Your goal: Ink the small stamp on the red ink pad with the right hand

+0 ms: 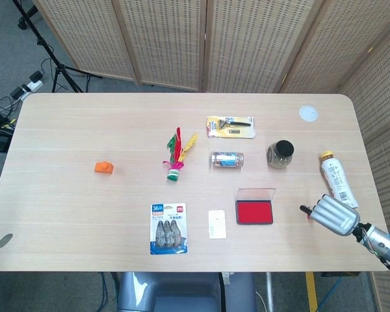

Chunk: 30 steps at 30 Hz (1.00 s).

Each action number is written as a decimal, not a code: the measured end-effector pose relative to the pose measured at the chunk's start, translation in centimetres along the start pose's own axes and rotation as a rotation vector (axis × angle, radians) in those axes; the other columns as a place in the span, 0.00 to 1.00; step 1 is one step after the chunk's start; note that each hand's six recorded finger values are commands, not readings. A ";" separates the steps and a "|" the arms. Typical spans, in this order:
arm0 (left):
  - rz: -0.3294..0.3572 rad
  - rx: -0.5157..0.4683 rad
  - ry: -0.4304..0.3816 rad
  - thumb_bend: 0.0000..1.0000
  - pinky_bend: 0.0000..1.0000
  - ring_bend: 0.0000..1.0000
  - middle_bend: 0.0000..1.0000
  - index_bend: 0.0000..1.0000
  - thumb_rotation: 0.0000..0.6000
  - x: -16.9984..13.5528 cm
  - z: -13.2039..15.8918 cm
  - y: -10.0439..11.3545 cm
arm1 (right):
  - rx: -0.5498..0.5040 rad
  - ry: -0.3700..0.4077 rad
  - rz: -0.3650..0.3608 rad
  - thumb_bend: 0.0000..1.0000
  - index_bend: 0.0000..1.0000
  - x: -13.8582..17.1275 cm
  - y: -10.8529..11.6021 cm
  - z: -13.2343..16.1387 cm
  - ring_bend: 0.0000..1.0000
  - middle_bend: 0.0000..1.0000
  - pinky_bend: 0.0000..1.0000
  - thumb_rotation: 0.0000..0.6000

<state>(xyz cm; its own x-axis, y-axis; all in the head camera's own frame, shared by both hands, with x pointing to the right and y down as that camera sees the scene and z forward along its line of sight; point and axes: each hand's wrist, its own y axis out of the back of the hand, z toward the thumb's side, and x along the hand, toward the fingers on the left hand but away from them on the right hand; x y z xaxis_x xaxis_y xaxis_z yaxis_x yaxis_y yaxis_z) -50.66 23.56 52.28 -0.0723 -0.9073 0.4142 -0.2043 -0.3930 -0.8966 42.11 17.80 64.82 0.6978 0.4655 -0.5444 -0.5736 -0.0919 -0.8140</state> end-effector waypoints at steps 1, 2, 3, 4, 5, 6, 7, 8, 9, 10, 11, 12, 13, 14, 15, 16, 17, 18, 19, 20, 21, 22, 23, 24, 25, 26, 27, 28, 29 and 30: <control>-0.001 0.001 0.001 0.00 0.00 0.00 0.00 0.00 1.00 0.0 0.0 0.0 | 0.009 0.008 0.002 0.10 0.38 -0.1 -0.1 0.1 1.00 0.95 1.00 1.00; -0.002 0.002 0.001 0.00 0.00 0.00 0.00 0.00 1.00 0.0 0.0 -0.1 | 0.015 0.014 0.004 0.10 0.39 -0.2 -0.1 0.2 1.00 0.95 1.00 1.00; -0.003 0.003 0.001 0.00 0.00 0.00 0.00 0.00 1.00 0.1 0.0 -0.1 | 0.024 0.020 0.005 0.10 0.39 -0.3 -0.2 0.2 1.00 0.95 1.00 1.00; -0.004 0.005 0.002 0.00 0.00 0.00 0.00 0.00 1.00 0.1 0.0 -0.1 | 0.030 0.024 0.007 0.10 0.40 -0.4 -0.2 0.2 1.00 0.95 1.00 1.00; -0.005 0.007 0.002 0.00 0.00 0.00 0.00 0.00 1.00 0.1 0.0 -0.2 | 0.037 0.028 0.010 0.10 0.40 -0.4 -0.2 0.2 1.00 0.95 1.00 1.00; -0.005 0.008 0.002 0.00 0.00 0.00 0.00 0.00 1.00 0.1 0.1 -0.2 | 0.045 0.034 0.014 0.10 0.41 -0.5 -0.3 0.2 1.00 0.95 1.00 1.00; -0.006 0.010 0.003 0.00 0.00 0.00 0.00 0.00 1.00 0.1 0.1 -0.2 | 0.051 0.038 0.017 0.10 0.41 -0.5 -0.3 0.1 1.00 0.95 1.00 1.00; -0.006 0.010 0.003 0.00 0.00 0.00 0.00 0.00 1.00 0.1 0.1 -0.3 | 0.056 0.043 0.019 0.10 0.41 -0.6 -0.3 0.1 1.00 0.95 1.00 1.00; -0.007 0.012 0.004 0.00 0.00 0.00 0.00 0.00 1.00 0.2 0.1 -0.3 | 0.062 0.049 0.019 0.10 0.41 -0.7 -0.3 0.1 1.00 0.95 1.00 1.00; -0.008 0.014 0.005 0.00 0.00 0.00 0.00 0.00 1.00 0.2 0.1 -0.4 | 0.065 0.052 0.018 0.10 0.41 -0.7 -0.3 0.1 1.00 0.95 1.00 1.00; -0.010 0.015 0.007 0.00 0.00 0.00 0.00 0.00 1.00 0.2 0.1 -0.5 | 0.068 0.055 0.018 0.10 0.41 -0.8 -0.3 0.1 1.00 0.95 1.00 1.00; -0.012 0.017 0.010 0.00 0.00 0.00 0.00 0.00 1.00 0.2 0.1 -0.5 | 0.071 0.059 0.020 0.10 0.41 -0.8 -0.3 0.1 1.00 0.95 1.00 1.00; -0.013 0.019 0.013 0.00 0.00 0.00 0.00 0.00 1.00 0.2 0.1 -0.6 | 0.073 0.061 0.024 0.10 0.42 -0.8 -0.4 0.1 1.00 0.95 1.00 1.00; -0.014 0.020 0.015 0.00 0.00 0.00 0.00 0.00 1.00 0.3 0.0 -0.7 | 0.077 0.063 0.030 0.10 0.42 -0.8 -0.5 0.1 1.00 0.95 1.00 1.00; -0.015 0.022 0.019 0.00 0.00 0.00 0.00 0.00 1.00 0.3 0.0 -0.7 | 0.082 0.065 0.041 0.10 0.42 -0.8 -0.7 0.0 1.00 0.95 1.00 1.00; -0.016 0.023 0.023 0.00 0.00 0.00 0.00 0.00 1.00 0.3 -0.1 -0.8 | 0.084 0.064 0.049 0.09 0.42 -0.9 -0.8 0.0 1.00 0.95 1.00 1.00; -0.016 0.024 0.026 0.00 0.00 0.00 0.00 0.00 1.00 0.4 -0.1 -0.8 | 0.087 0.064 0.057 0.09 0.42 -0.9 -1.0 -0.1 1.00 0.95 1.00 1.00; -0.017 0.026 0.029 0.00 0.00 0.00 0.00 0.00 1.00 0.4 -0.2 -0.9 | 0.089 0.062 0.068 0.09 0.42 -0.9 -1.2 -0.1 1.00 0.95 1.00 1.00; -0.017 0.027 0.029 0.00 0.00 0.00 0.00 0.00 1.00 0.5 -0.1 -0.9 | 0.090 0.059 0.075 0.09 0.42 -0.9 -1.3 -0.2 1.00 0.95 1.00 1.00; -0.017 0.028 0.029 0.00 0.00 0.00 0.00 0.00 1.00 0.5 -0.1 -0.9 | 0.089 0.057 0.083 0.09 0.42 -1.0 -1.5 -0.3 1.00 0.95 1.00 1.00; -0.017 0.028 0.029 0.00 0.00 0.00 0.00 0.00 1.00 0.5 -0.1 -0.9 | 0.087 0.054 0.092 0.09 0.42 -1.0 -1.7 -0.3 1.00 0.95 1.00 1.00; -0.018 0.030 0.029 0.00 0.00 0.00 0.00 0.00 1.00 0.5 0.0 -1.0 | 0.086 0.052 0.099 0.09 0.42 -1.0 -1.8 -0.3 1.00 0.95 1.00 1.00; -0.018 0.031 0.029 0.00 0.00 0.00 0.00 0.00 1.00 0.5 0.0 -1.0 | 0.084 0.050 0.105 0.09 0.42 -1.1 -2.0 -0.3 1.00 0.95 1.00 1.00; -0.019 0.031 0.029 0.00 0.00 0.00 0.00 0.00 1.00 0.6 0.0 -1.0 | 0.081 0.046 0.112 0.09 0.42 -1.1 -2.2 -0.3 1.00 0.95 1.00 1.00; -0.020 0.033 0.029 0.00 0.00 0.00 0.00 0.00 1.00 0.6 0.1 -1.1 | 0.080 0.043 0.118 0.09 0.42 -1.2 -2.3 -0.3 1.00 0.95 1.00 1.00; -0.020 0.034 0.030 0.00 0.00 0.00 0.00 0.00 1.00 0.6 0.1 -1.1 | 0.078 0.041 0.124 0.09 0.42 -1.2 -2.4 -0.3 1.00 0.95 1.00 1.00; -0.021 0.035 0.032 0.00 0.00 0.00 0.00 0.00 1.00 0.6 0.1 -1.1 | 0.076 0.037 0.133 0.09 0.42 -1.2 -2.6 -0.3 1.00 0.95 1.00 1.00; -0.021 0.035 0.033 0.00 0.00 0.00 0.00 0.00 1.00 0.6 0.1 -1.2 | 0.074 0.034 0.138 0.09 0.42 -1.3 -2.7 -0.3 1.00 0.95 1.00 1.00; -0.021 0.035 0.035 0.00 0.00 0.00 0.00 0.00 1.00 0.6 0.1 -1.2 | 0.070 0.031 0.140 0.09 0.42 -1.3 -2.8 -0.3 1.00 0.95 1.00 1.00; -0.020 0.036 0.037 0.00 0.00 0.00 0.00 0.00 1.00 0.6 0.0 -1.2 | 0.065 0.030 0.141 0.09 0.42 -1.3 -2.9 -0.2 1.00 0.95 1.00 1.00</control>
<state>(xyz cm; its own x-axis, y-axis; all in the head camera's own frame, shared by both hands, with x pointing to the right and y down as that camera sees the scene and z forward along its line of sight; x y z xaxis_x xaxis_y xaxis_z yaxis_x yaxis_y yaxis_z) -50.44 23.44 53.58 -0.1044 -0.8934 0.4371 -0.1712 -0.4167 -0.8927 42.93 17.28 67.83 0.6204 0.4255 -0.6588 -0.6925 -0.0971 -0.7148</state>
